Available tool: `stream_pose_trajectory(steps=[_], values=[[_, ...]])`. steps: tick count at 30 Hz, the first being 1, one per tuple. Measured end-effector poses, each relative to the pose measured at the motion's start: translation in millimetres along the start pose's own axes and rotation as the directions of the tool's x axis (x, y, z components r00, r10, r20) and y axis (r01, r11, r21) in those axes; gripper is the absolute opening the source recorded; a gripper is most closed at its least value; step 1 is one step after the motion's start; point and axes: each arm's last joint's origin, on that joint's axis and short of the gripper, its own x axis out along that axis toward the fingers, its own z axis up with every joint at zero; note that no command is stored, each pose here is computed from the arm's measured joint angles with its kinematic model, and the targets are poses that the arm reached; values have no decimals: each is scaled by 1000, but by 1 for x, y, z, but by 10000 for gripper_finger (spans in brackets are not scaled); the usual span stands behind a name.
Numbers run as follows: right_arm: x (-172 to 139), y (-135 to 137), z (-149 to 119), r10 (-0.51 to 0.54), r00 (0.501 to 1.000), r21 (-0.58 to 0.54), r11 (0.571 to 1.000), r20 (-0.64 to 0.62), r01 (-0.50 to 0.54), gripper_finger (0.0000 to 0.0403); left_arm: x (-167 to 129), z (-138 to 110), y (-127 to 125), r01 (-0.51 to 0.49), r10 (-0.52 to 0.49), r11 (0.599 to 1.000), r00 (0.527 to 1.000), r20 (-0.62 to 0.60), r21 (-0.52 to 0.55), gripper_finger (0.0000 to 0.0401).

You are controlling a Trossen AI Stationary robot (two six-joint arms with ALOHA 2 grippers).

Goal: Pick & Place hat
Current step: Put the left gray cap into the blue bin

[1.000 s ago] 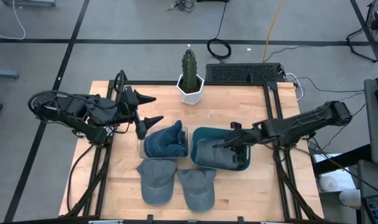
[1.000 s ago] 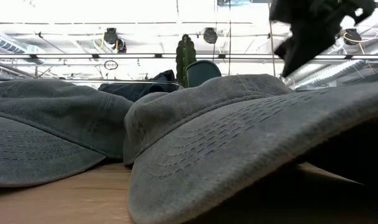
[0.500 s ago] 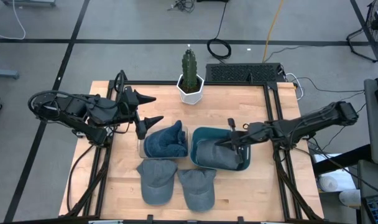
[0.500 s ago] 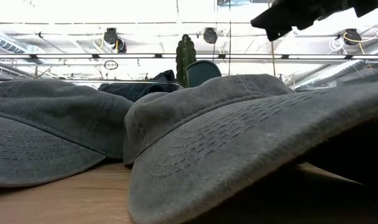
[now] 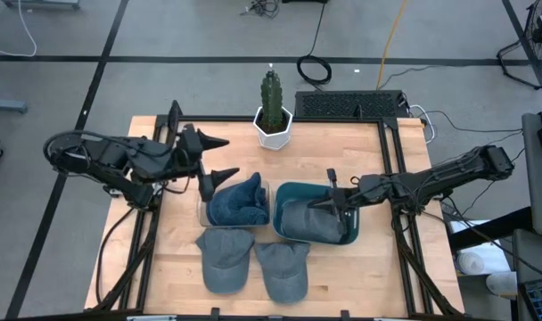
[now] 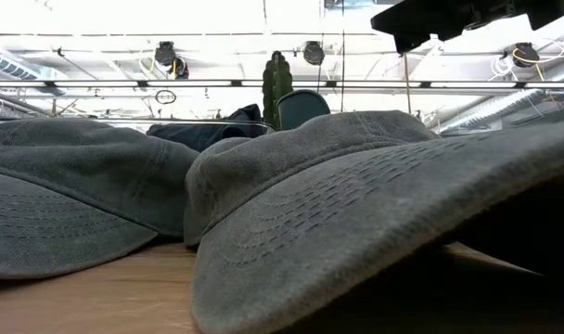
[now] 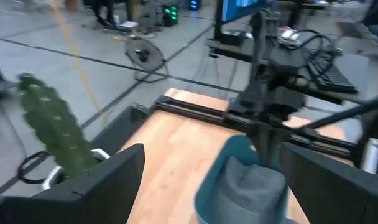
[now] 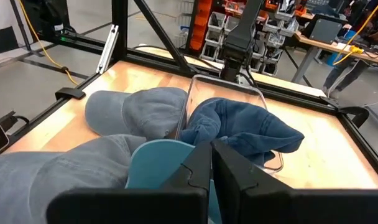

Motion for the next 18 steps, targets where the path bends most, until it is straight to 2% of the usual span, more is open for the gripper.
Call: stream_pose_trajectory(steps=[6, 12, 15, 18], values=[[0, 0, -1, 1, 1000, -3, 1000, -8, -1, 4, 16, -14, -21, 196, -194, 981, 973, -127, 3, 379], [0, 0, -1, 1, 1000, -4, 1000, -10, -1, 4, 33, -25, -35, 194, -177, 978, 967, -182, 82, 379], [0, 0, -1, 1, 1000, -4, 1000, -11, -1, 4, 39, -33, -38, 184, -166, 981, 957, -237, 57, 379], [0, 0, -1, 1, 1000, -2, 1000, -13, -1, 4, 41, -41, -45, 257, -235, 966, 921, -310, 31, 379]])
